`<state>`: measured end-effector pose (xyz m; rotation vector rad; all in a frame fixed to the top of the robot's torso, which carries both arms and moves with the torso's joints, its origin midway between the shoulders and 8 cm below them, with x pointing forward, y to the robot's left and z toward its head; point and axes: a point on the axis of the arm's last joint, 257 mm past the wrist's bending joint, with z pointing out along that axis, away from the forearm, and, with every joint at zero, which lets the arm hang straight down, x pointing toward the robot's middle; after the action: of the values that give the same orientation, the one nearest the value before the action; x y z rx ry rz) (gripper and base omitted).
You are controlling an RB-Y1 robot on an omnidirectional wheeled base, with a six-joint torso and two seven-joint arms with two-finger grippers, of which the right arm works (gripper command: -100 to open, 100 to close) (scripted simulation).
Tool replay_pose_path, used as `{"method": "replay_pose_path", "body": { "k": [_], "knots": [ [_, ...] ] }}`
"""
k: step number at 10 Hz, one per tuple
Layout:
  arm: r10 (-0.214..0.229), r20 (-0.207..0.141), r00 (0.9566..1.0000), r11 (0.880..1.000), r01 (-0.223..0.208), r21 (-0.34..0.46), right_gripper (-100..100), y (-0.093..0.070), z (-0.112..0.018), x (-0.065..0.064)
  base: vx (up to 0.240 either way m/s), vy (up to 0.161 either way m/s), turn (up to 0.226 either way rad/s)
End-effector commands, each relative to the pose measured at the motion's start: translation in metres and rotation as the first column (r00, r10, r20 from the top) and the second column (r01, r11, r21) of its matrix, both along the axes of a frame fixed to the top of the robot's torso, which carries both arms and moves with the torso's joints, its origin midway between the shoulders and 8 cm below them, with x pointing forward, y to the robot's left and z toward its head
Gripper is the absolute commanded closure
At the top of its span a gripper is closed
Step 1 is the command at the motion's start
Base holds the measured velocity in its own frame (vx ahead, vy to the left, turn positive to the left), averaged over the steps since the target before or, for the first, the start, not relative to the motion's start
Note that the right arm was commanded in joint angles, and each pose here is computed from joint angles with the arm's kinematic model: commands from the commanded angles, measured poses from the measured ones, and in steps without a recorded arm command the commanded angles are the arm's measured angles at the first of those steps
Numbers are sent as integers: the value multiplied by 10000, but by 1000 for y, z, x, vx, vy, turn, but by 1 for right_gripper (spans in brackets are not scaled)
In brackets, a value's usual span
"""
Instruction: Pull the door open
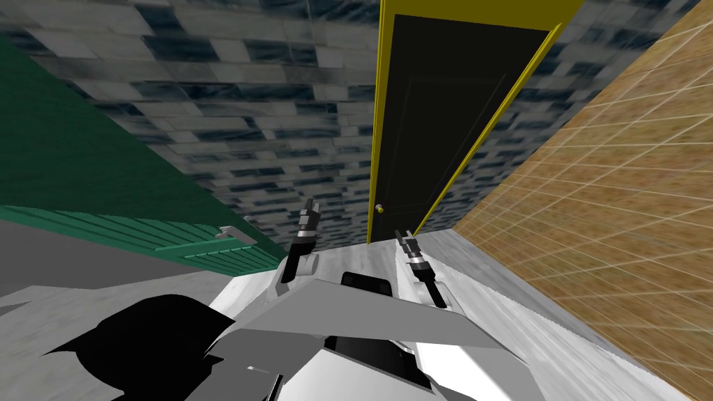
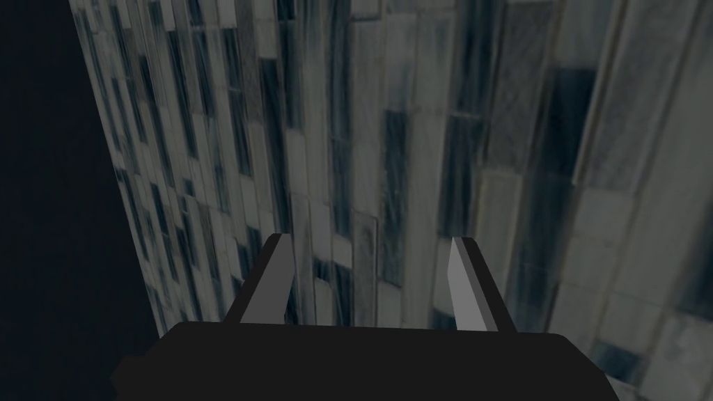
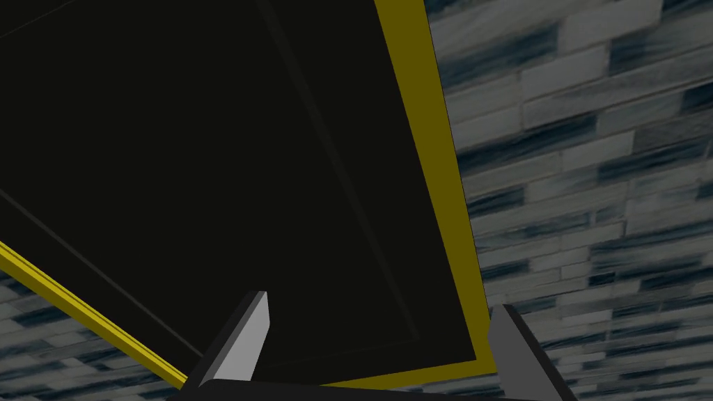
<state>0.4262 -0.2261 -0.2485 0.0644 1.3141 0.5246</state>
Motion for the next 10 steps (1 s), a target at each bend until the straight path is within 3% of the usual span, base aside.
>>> {"method": "replay_pose_path", "body": {
  "k": [1,4,10],
  "knots": [
    [22,-99,9999,9995,-26,-311,-100,1,-11,1,75,53,-36],
    [99,-400,9992,9932,-145,-1155,-100,3,-40,-2,138,61,-59],
    [250,-831,9962,9719,-437,-2315,-100,7,-80,-10,126,51,-48]
  ]
}}
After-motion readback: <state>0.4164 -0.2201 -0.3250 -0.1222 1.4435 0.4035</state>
